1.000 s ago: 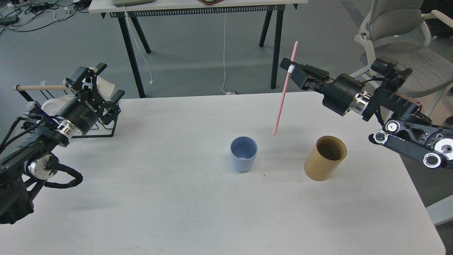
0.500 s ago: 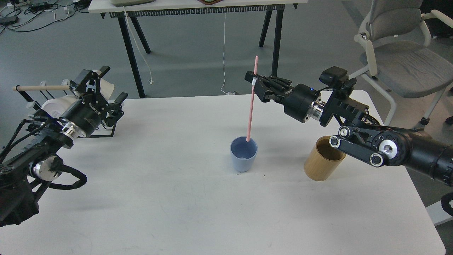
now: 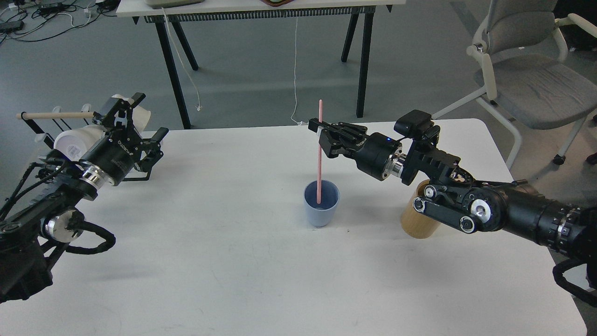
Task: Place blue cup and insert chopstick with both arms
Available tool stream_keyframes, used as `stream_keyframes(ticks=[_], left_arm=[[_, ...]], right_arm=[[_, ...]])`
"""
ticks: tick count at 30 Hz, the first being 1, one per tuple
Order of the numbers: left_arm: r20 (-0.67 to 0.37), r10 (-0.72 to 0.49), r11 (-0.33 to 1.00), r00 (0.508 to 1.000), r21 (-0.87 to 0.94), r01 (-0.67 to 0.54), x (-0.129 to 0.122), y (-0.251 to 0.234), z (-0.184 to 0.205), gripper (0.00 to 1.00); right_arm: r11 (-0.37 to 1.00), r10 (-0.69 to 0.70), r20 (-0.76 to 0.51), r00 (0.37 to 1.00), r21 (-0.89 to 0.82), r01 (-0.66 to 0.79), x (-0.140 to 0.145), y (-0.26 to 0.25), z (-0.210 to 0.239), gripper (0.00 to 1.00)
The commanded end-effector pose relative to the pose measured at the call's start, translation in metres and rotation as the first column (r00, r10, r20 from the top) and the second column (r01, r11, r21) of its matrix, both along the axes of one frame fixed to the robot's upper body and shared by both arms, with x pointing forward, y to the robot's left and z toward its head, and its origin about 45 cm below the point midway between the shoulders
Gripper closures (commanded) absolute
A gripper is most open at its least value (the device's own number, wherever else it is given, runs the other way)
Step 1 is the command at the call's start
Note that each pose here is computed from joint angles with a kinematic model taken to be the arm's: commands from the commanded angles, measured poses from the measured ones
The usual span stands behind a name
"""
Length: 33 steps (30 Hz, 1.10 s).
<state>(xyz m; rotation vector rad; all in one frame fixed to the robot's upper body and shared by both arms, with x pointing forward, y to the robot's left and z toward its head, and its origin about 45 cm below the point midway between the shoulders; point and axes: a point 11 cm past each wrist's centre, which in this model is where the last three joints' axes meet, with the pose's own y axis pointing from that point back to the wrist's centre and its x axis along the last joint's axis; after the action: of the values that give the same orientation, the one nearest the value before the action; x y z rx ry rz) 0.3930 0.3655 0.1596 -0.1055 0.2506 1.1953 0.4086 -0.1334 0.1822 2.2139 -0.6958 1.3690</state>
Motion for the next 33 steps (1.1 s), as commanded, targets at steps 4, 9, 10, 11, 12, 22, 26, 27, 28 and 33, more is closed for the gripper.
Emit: stream_keyframes(ticks=[4, 9, 10, 11, 12, 22, 26, 27, 28, 33], left_arm=[[-0.001, 0.001, 1.0, 1.0, -0.001, -0.001, 0.0, 0.0, 0.0, 0.02], [-0.001, 0.0, 1.0, 1.0, 0.0, 0.0, 0.0, 0.0, -0.001, 0.02], [-0.001, 0.0, 1.0, 1.0, 0.0, 0.0, 0.0, 0.0, -0.001, 0.02], [-0.001, 0.0, 1.0, 1.0, 0.0, 0.0, 0.0, 0.0, -0.001, 0.02], [-0.001, 0.0, 1.0, 1.0, 0.0, 0.0, 0.0, 0.0, -0.001, 0.02], [0.017, 0.001, 1.0, 1.0, -0.008, -0.001, 0.004, -0.001, 0.006, 0.02], [0.033, -0.005, 1.0, 0.999, -0.015, 0.005, 0.008, -0.004, 0.013, 0.02], [0.039, -0.007, 1.0, 0.999, -0.017, 0.007, 0.01, -0.005, 0.015, 0.02], [0.045, -0.009, 1.0, 0.999, -0.018, 0.01, 0.011, -0.006, 0.018, 0.02], [0.043, -0.019, 0.999, 0.999, -0.037, 0.021, 0.012, -0.016, 0.015, 0.02]], right_arm=[[1.0, 0.001, -0.023, 1.0, 0.016, -0.001, -0.005, 0.005, -0.007, 0.19], [0.998, 0.003, -0.016, 1.0, 0.058, -0.002, -0.005, 0.01, 0.004, 0.02], [0.997, -0.003, -0.008, 1.0, 0.075, 0.004, -0.002, 0.011, 0.01, 0.02], [0.994, -0.022, 0.008, 1.0, 0.106, 0.021, 0.004, 0.01, 0.02, 0.02], [0.99, -0.048, 0.024, 0.999, 0.137, 0.044, 0.01, 0.006, 0.031, 0.02], [0.752, -0.24, -0.267, 0.933, 0.557, 0.353, 0.052, -0.091, 0.119, 0.02], [0.652, 0.022, -0.567, 0.823, 0.632, 0.418, 0.03, -0.115, 0.097, 0.01], [0.645, 0.095, -0.605, 0.791, 0.642, 0.414, 0.024, -0.118, 0.093, 0.01], [0.637, 0.182, -0.631, 0.754, 0.66, 0.399, 0.018, -0.117, 0.092, 0.01], [0.55, 0.221, -0.652, 0.725, 0.698, 0.459, 0.014, -0.146, 0.081, 0.01]])
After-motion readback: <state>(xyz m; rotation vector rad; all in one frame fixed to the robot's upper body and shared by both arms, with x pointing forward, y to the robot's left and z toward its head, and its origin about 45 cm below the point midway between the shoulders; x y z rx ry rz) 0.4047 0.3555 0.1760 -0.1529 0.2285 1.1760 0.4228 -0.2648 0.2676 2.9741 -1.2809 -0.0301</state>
